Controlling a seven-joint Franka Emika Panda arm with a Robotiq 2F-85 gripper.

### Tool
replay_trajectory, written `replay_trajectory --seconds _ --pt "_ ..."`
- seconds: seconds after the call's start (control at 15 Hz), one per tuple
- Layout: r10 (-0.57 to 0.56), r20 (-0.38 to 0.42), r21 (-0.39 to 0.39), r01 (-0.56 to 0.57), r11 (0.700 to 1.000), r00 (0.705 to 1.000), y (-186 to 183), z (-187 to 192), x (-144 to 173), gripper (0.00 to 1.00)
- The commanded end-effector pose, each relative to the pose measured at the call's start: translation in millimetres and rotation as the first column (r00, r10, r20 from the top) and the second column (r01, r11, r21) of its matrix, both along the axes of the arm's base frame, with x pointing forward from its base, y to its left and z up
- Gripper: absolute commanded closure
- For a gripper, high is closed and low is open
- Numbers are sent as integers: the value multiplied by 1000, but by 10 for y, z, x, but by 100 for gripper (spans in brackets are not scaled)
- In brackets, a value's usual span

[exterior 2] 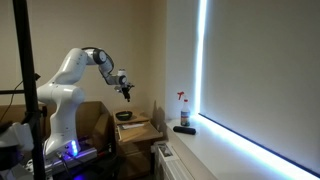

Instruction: Take the sponge out of the bowl and place it on the pullout table

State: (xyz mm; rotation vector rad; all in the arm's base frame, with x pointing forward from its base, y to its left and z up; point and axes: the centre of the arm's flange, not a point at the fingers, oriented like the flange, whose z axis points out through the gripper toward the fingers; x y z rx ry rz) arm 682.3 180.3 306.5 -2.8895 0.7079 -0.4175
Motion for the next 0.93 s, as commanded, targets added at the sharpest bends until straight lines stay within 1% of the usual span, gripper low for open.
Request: replay_trajectory --seconds 0.0,0.07,0.13,0.2,0.27,0.4,0.47,0.6,0.8,0.87 --pt "-7 -112 20 9 1000 994 510 -772 -220 0" --pt "-7 -118 21 10 1000 993 662 -964 -294 0" --pt "-1 -100 7 1 1000 995 407 -651 -215 0" --pt "4 -115 6 -3 1000 993 521 -819 -272 0" --pt "8 -117 5 -8 1000 993 560 -860 -287 0" --pt "-8 -99 -5 8 1000 995 490 -789 -223 0" --pt "-35 -93 -43 31 999 995 364 -849 -165 0" --pt "-57 -142 -38 52 998 988 311 -1054 -59 0" --pt "-53 -146 -32 49 998 988 274 -1361 -15 0" --pt "-43 -132 -18 41 999 990 292 -1433 16 0"
